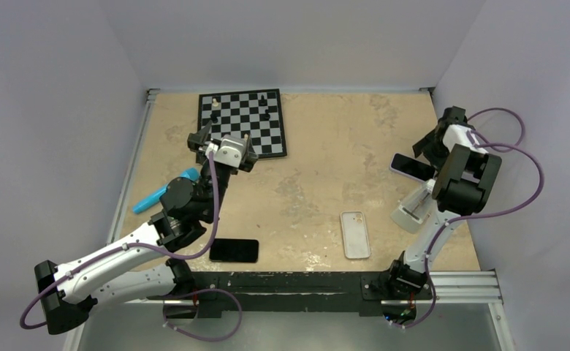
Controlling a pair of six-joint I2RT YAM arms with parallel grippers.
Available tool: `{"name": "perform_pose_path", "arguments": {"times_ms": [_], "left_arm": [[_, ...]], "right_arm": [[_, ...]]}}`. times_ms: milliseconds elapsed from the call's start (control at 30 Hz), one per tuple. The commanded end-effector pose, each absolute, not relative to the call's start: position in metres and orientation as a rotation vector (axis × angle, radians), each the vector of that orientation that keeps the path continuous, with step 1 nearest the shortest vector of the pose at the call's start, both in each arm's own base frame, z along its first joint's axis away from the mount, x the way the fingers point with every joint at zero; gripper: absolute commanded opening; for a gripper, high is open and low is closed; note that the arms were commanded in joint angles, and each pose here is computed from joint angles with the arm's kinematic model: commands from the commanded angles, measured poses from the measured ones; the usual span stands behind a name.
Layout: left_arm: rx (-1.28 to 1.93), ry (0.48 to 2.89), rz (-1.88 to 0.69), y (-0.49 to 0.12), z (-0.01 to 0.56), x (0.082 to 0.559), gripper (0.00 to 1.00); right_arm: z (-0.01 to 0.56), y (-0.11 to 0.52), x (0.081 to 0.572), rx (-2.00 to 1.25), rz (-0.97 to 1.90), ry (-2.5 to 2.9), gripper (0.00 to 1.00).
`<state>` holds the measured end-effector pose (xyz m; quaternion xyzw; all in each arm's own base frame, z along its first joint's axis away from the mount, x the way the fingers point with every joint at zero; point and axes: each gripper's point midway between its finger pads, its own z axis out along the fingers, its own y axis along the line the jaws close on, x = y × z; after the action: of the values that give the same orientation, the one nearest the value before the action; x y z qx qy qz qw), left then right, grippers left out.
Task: Take the phone out of the phone case
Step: Move the phone to the center of the board.
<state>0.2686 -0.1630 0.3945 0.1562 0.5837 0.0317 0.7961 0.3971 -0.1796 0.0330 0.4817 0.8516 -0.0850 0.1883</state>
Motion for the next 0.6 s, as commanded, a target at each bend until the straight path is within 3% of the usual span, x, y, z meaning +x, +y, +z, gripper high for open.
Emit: {"name": "perform_pose_path", "arguments": {"times_ms": [0,567], "left_arm": [[0.313,1.243,0.028,-0.163,0.399,0.268,0.95],[0.321,1.258,0.027,-0.166,0.395,0.271,0.95]], "right_arm": [[0.035,-0.168,0.412,1.33,-0.113,2.358,0.97],[0.07,-0.043,0.436,0.896,0.34,2.511,0.95]]}}
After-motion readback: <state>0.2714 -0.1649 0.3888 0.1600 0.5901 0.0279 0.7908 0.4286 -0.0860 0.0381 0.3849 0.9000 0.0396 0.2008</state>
